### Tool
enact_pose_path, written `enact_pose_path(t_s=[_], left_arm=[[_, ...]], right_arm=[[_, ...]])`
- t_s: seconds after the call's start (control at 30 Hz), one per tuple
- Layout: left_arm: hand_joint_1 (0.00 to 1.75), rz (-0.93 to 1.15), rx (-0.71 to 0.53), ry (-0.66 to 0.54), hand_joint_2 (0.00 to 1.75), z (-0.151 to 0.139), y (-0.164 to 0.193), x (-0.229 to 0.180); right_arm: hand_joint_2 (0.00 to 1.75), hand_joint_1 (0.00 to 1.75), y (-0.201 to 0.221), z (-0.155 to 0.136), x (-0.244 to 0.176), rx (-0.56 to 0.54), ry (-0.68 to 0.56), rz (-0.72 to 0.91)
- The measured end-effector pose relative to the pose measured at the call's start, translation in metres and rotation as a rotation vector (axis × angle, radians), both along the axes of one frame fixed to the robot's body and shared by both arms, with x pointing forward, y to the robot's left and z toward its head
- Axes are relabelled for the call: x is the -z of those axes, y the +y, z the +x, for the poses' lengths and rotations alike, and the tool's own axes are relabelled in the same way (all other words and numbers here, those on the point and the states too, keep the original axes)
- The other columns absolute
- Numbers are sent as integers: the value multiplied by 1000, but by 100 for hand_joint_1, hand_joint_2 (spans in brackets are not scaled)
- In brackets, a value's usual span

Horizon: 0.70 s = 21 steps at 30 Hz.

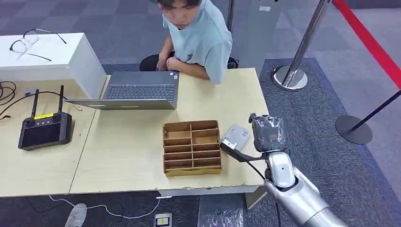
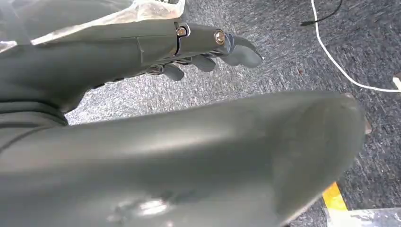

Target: Pass the card to the sensor for recognition and then transmit it.

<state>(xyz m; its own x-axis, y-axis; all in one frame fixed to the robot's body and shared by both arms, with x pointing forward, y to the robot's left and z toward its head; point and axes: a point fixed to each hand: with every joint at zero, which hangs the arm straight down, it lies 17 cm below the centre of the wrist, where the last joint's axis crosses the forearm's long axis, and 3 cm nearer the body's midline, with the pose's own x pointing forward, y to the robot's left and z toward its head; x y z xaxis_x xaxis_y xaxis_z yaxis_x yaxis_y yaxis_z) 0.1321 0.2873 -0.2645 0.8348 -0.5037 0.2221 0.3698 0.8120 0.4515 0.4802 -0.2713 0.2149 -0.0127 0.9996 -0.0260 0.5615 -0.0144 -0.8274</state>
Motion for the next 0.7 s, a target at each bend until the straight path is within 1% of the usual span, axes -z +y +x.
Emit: enact_pose_path(t_s=[0.23, 0.53, 0.7], left_arm=[[0, -4, 4, -12, 0, 2, -2, -1], [0, -5, 6, -19, 0, 3, -3, -1], [0, -6, 14, -22, 0, 4, -4, -1]], right_arm=[[175, 175, 24, 1, -43, -53, -79, 0], [175, 175, 34, -3, -62, -82, -120, 21], [175, 175, 46, 7, -78, -106, -123, 23]])
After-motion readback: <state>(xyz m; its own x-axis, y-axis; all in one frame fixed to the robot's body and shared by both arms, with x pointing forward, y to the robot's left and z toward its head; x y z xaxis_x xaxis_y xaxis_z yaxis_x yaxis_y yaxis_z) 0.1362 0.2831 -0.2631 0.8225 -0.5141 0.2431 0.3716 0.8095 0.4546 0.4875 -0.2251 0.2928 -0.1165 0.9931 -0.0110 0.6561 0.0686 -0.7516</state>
